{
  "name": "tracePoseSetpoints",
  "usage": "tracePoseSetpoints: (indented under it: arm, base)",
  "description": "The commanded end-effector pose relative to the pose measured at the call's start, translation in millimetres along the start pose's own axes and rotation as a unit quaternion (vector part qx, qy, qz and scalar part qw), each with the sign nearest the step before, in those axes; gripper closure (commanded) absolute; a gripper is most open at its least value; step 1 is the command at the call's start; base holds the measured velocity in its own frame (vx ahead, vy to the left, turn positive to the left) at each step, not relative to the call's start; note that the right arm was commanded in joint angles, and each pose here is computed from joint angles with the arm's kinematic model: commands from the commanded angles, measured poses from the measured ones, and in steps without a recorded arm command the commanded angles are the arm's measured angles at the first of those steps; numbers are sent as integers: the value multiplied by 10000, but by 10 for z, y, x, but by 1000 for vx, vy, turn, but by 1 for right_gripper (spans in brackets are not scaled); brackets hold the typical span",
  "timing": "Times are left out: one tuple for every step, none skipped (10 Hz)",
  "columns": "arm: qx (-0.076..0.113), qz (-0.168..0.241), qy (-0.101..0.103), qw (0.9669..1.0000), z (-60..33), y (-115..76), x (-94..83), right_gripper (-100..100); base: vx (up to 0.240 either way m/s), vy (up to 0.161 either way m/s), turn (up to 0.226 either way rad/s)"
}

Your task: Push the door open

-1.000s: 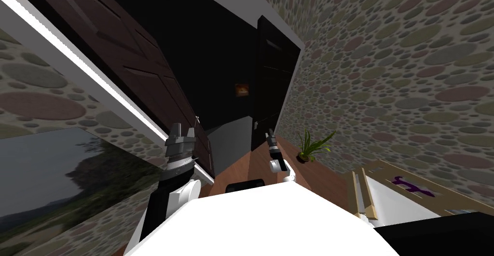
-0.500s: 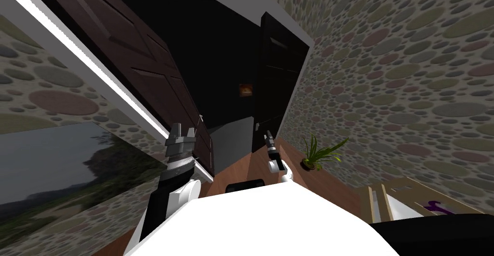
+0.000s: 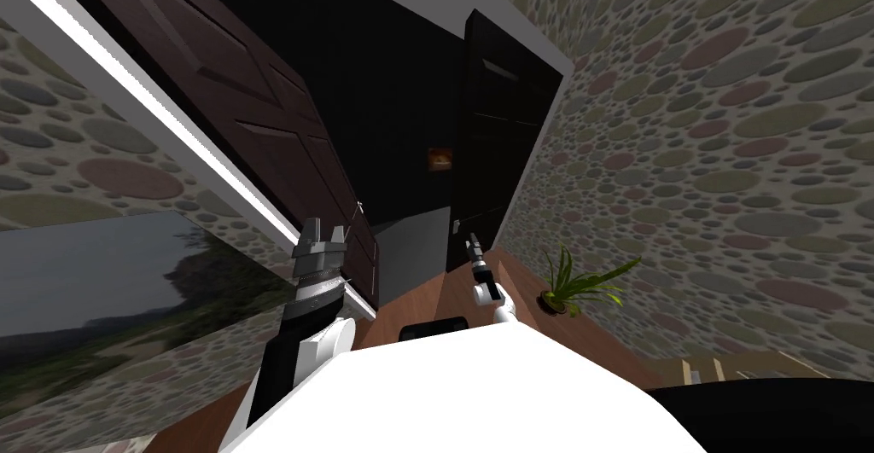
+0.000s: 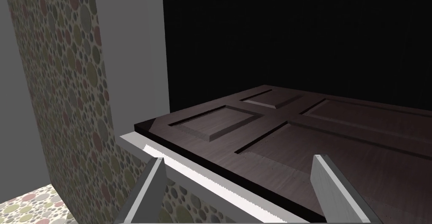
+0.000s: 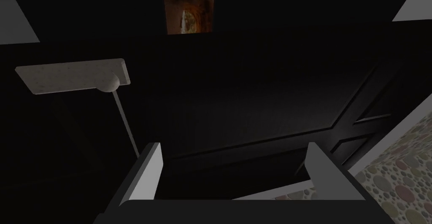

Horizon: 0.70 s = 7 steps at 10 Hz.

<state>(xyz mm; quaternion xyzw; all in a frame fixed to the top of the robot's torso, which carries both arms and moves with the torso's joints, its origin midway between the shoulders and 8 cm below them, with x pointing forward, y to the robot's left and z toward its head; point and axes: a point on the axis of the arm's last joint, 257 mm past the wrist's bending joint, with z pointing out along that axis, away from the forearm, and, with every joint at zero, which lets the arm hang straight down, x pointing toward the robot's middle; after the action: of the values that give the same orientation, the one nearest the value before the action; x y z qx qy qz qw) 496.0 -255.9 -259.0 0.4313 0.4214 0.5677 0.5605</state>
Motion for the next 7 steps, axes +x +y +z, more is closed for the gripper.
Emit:
tracePoseSetpoints:
  arm:
    - [81,-6,3,10000,-18,-82,6,-100]
    - [150,-12,13,9999,-24,-159,18,-100]
    - [219,-19,24,9998,-31,-234,30,-100]
    - [240,-21,38,9997,-19,-267,48,-100]
    - [285,-23,34,9996,-38,-304,43,-100]
    - [350,-27,44,9994,-46,-373,57,-100]
    - [399,-32,56,9992,-48,-428,73,-100]
  base:
    - [23,-98,72]
    - [15,-69,94]
    - [32,-102,151]
    - [33,-108,195]
    - [15,-83,44]
    - [19,-73,67]
    - [25,-90,147]
